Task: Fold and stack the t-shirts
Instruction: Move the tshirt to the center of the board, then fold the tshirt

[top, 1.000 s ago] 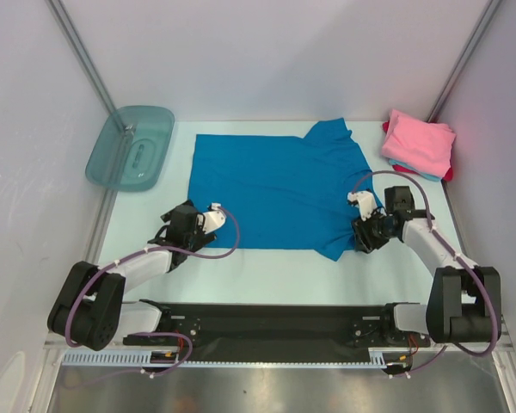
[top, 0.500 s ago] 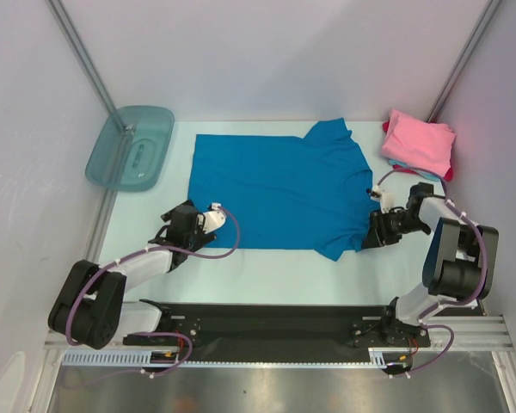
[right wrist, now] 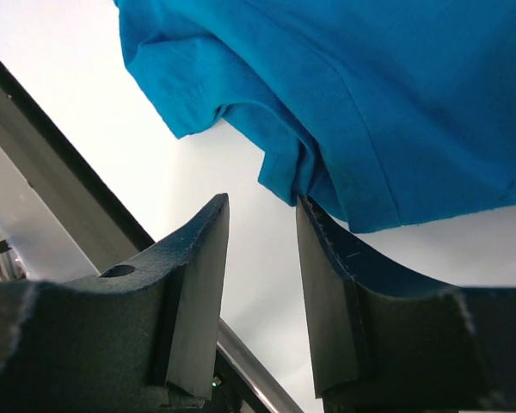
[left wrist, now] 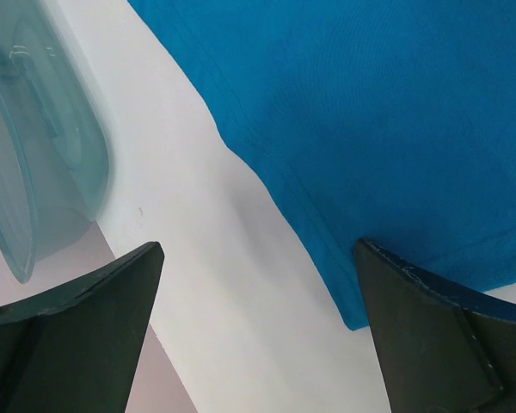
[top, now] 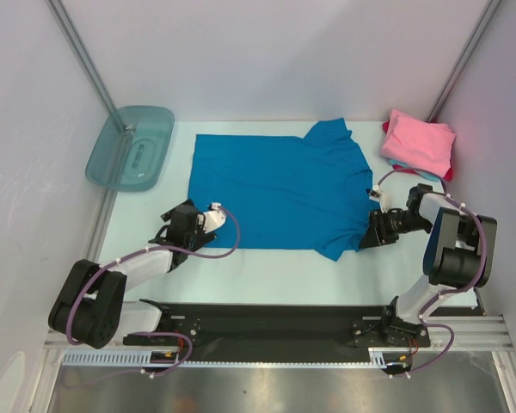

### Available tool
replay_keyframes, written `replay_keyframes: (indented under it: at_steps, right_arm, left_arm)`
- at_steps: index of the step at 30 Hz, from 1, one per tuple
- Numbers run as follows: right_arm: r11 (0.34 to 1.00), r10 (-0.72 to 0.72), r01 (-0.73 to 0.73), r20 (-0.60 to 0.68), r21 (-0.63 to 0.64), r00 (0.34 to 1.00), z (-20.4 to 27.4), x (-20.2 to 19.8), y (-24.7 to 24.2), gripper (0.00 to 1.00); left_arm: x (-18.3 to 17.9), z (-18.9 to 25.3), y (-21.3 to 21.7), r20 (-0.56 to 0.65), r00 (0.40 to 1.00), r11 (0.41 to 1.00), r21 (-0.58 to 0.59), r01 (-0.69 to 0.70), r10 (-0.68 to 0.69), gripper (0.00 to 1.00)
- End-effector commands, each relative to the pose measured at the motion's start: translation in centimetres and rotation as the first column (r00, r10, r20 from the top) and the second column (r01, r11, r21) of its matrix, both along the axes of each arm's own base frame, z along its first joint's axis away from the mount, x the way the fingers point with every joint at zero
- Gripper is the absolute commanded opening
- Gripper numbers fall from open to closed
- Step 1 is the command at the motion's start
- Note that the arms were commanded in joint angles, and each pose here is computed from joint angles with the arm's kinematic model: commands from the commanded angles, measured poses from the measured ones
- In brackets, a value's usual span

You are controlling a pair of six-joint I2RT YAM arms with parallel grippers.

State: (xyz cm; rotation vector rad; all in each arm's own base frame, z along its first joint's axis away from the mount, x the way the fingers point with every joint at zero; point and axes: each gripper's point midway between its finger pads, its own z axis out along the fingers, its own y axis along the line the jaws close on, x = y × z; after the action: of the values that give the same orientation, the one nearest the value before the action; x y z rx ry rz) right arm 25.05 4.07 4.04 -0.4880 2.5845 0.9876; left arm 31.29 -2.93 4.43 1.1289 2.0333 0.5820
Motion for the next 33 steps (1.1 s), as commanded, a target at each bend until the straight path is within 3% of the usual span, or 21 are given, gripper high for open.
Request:
replay_keyframes:
  at_steps: [1,20,33]
  right_arm:
    - [0.999,0.002,-0.002,0.014,0.033,1.0,0.8,0.9,0.1,0.42]
    - [0.999,-0.038,0.04,-0.062,0.033,0.997,-0.3,1.3,-1.1,0.41]
    - [0.993,0.016,-0.001,-0.125,0.116,0.992,0.0,0.2,-0.1,0.39]
  left_arm:
    - [-0.7,-1.0,0.1,-0.039,0.999,1.0,0.02,0.013,-0.012,1.0]
    - [-0.7,-0.8,0.1,-0.033,0.999,1.0,0.016,0.012,-0.012,1.0]
    - [-0.5,-0.7,0.1,-0.031,0.999,1.0,0.021,0.012,-0.012,1.0]
